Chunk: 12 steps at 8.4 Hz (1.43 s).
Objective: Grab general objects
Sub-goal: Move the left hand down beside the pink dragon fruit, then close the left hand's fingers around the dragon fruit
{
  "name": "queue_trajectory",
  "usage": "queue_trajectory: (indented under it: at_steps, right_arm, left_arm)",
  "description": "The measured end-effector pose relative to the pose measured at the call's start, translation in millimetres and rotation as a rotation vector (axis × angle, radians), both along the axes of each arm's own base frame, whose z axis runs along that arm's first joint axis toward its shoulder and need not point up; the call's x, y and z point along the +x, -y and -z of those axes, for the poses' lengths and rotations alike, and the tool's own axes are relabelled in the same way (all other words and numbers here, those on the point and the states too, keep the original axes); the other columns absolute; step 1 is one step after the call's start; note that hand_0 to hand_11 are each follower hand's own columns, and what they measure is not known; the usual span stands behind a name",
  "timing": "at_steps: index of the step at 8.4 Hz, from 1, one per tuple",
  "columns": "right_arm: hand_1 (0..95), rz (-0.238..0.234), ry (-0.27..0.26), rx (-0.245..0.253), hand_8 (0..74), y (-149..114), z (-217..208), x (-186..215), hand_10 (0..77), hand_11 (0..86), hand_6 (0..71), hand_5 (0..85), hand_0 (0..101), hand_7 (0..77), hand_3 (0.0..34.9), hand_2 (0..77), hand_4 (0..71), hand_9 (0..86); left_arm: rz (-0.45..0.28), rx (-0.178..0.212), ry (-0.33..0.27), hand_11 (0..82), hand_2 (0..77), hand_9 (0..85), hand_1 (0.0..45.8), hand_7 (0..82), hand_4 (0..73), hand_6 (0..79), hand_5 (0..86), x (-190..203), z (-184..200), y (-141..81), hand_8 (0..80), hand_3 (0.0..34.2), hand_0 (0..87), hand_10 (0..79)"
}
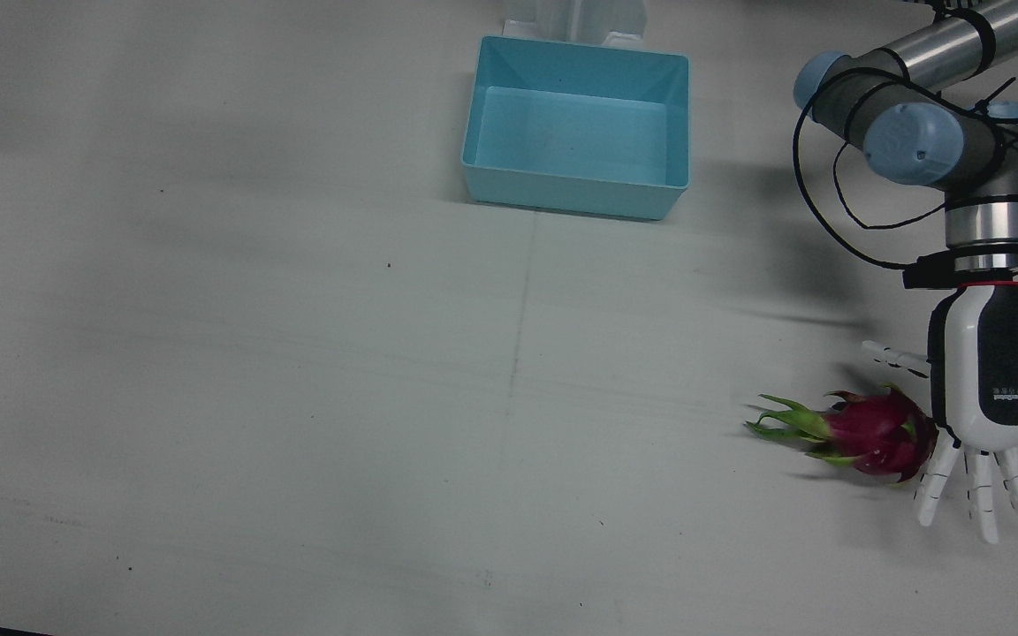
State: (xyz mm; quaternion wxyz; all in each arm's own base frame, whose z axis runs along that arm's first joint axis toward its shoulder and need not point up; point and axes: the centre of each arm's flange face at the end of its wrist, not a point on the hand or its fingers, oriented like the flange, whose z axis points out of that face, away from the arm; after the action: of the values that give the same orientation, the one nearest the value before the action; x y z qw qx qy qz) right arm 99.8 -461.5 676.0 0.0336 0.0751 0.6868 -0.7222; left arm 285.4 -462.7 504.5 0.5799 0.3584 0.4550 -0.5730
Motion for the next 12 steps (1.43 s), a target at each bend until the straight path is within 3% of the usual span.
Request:
queue_trajectory:
  at_steps: [4,9,12]
  right_arm:
    - [94.9,0.0,0.0,0.0,0.0,0,0,0,0.0,0.0,0.0,0.0,0,0.0,0.0,77.4,0.0,0.5]
    - [94.9,0.0,0.0,0.0,0.0,0,0,0,0.0,0.5,0.0,0.0,0,0.0,0.0,77.4,0.0,0.5]
    - [94.9,0.0,0.0,0.0,0.0,0,0,0,0.0,0.5,0.0,0.0,0,0.0,0.0,77.4,0.0,0.5]
  left_arm:
    - [0.005,-0.007,-0.013,0.5,1.1,0.5,0.0,1.1,0.0,0.0,2.2,12,-28,7,1.1,29.5,46.2,0.5]
    - [0.002,0.01,-0.044,0.5,1.1,0.5,0.0,1.1,0.0,0.0,2.2,22,2,13,1.1,29.7,47.3,0.5]
    - [-0.005,0.008,-0.045,0.5,1.1,0.5,0.0,1.1,0.0,0.0,2.2,31,-7,13,1.1,28.5,47.2,0.5]
